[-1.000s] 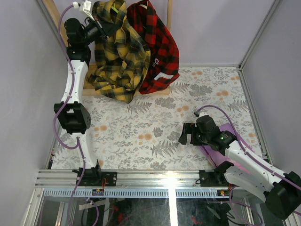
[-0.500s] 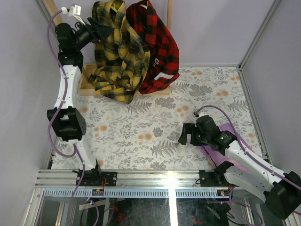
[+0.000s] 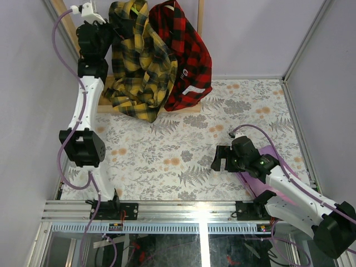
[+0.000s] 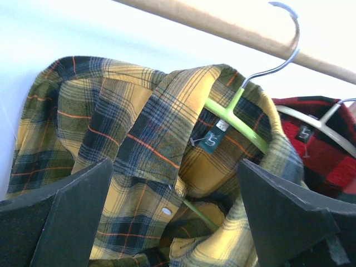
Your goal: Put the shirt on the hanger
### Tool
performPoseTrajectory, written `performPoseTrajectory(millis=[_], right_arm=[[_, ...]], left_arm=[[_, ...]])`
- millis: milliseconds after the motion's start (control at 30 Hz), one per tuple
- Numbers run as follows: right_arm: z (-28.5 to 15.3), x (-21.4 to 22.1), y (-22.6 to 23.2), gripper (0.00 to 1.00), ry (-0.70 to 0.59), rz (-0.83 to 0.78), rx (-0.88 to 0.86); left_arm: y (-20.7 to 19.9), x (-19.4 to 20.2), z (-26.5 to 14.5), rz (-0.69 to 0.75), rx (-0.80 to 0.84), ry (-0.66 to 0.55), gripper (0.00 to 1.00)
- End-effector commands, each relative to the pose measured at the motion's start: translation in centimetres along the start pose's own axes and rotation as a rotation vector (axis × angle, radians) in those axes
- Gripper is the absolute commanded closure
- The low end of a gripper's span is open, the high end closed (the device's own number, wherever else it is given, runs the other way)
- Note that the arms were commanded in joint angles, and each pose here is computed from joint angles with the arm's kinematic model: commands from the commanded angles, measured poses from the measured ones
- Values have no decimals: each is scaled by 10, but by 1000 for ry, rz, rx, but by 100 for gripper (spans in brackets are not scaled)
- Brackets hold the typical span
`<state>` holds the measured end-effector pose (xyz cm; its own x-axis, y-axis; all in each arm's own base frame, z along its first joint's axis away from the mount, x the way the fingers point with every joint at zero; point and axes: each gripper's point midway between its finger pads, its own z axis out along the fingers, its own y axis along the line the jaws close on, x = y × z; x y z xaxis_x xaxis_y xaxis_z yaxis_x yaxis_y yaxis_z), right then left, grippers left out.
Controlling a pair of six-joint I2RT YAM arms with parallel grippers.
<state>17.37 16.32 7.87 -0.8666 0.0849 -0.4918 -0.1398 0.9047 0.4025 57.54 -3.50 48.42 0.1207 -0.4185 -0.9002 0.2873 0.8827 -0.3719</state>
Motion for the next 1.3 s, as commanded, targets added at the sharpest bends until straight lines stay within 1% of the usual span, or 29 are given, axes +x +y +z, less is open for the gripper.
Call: performPoseTrajectory(millis=[0, 100, 233, 267, 333, 400, 467, 533, 733, 933, 1100, 1200, 1267], right_arm=[[-2, -5, 6, 3, -14, -9, -25], [-2, -3, 4, 3, -11, -8, -21], [-2, -3, 2, 3, -10, -7, -14], [-3, -3, 2, 3, -12, -8, -14], [-3, -2, 2, 3, -13, -5, -11], [-3, -2, 1, 3, -13, -7, -10], [-2, -1, 0, 2, -11, -6, -8], [-1, -1, 0, 2, -9, -6, -7], [1, -1, 1, 2, -4, -5, -12], [3, 0, 3, 2, 4, -10, -18], [2, -1, 3, 2, 3, -9, -19], [2, -1, 4, 2, 2, -6, -22], [2, 0, 4, 2, 3, -5, -23]], left_arm=[[10, 0, 18, 31, -72, -48, 7], [4, 6, 30, 61, -73, -57, 7], [11, 13, 42, 115, -175, -79, 8], [12, 14, 44, 111, -189, -84, 11], [16, 14, 44, 97, -210, -95, 22], [17, 14, 44, 93, -213, -99, 37], [16, 14, 44, 91, -215, -101, 59], [19, 14, 43, 92, -231, -103, 68], [35, 18, 37, 111, -313, -89, 84], [52, 31, 31, 123, -365, -42, 95], [55, 32, 26, 117, -378, -38, 96], [51, 35, 22, 155, -357, -26, 98], [51, 35, 20, 189, -372, -19, 100]])
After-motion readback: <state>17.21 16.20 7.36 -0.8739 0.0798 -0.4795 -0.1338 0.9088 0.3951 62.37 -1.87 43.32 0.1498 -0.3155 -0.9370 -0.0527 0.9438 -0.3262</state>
